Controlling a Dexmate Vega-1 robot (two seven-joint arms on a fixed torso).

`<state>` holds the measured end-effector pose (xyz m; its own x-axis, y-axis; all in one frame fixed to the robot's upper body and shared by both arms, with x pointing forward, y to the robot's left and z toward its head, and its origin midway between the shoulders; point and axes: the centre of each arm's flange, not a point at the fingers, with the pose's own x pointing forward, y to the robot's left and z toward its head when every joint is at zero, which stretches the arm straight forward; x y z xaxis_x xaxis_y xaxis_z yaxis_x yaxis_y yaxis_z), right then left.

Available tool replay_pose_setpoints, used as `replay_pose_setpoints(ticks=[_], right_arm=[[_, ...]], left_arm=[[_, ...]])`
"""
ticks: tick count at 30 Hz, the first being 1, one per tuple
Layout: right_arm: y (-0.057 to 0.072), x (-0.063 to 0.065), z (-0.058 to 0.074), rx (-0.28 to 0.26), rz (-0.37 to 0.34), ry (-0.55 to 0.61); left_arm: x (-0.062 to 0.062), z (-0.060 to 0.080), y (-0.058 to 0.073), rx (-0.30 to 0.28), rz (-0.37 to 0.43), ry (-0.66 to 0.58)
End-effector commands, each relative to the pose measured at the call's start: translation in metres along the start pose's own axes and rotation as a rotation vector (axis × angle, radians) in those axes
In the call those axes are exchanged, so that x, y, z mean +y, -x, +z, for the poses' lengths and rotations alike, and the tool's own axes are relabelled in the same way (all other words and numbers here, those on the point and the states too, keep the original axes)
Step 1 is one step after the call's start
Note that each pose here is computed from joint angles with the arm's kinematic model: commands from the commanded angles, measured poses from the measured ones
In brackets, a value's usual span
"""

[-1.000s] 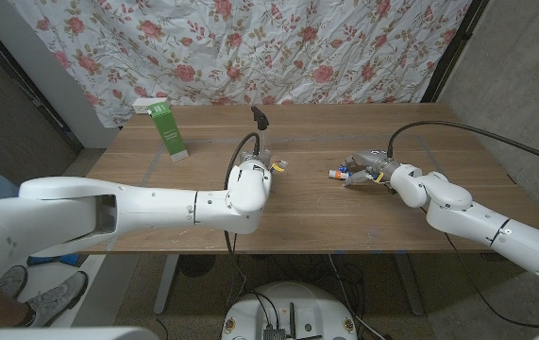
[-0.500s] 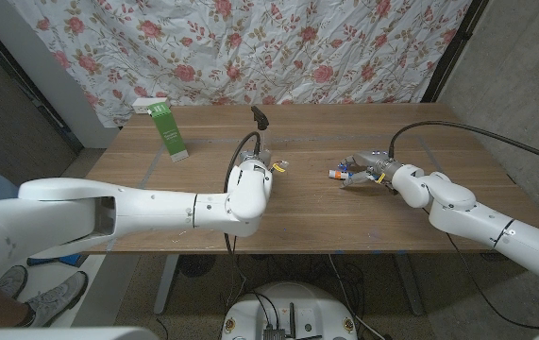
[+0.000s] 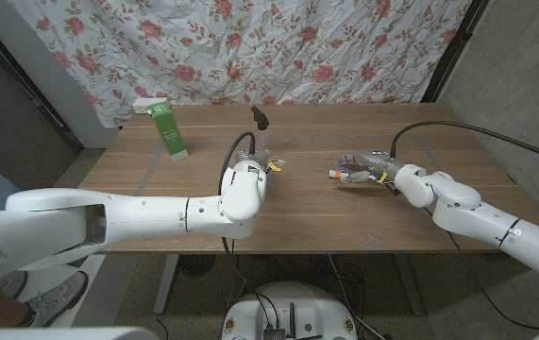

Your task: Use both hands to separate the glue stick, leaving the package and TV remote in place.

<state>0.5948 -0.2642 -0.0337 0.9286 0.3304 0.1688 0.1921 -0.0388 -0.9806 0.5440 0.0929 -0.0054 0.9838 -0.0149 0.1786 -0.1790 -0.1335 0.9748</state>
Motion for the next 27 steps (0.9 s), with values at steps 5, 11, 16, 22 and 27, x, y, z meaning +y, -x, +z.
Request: replay_pose_setpoints(ticks=[5,11,16,22,27], right_arm=[[0.000,-0.001,-0.005,-0.039,0.020,-0.098],[0.000,0.000,-0.007,-0.037,0.005,-0.147],[0.001,0.000,-0.010,-0.050,-0.005,-0.197],[0.003,0.000,-0.013,-0.042,-0.025,-0.238],[0.003,-0.002,-0.015,-0.041,-0.055,-0.288]], left_arm=[[-0.006,-0.040,0.000,-0.068,0.009,0.188],[-0.010,-0.052,-0.004,-0.081,0.007,0.240],[-0.015,-0.060,-0.005,-0.103,0.041,0.284],[-0.024,-0.072,-0.007,-0.145,0.086,0.344],[-0.031,-0.082,-0.012,-0.170,0.084,0.416]])
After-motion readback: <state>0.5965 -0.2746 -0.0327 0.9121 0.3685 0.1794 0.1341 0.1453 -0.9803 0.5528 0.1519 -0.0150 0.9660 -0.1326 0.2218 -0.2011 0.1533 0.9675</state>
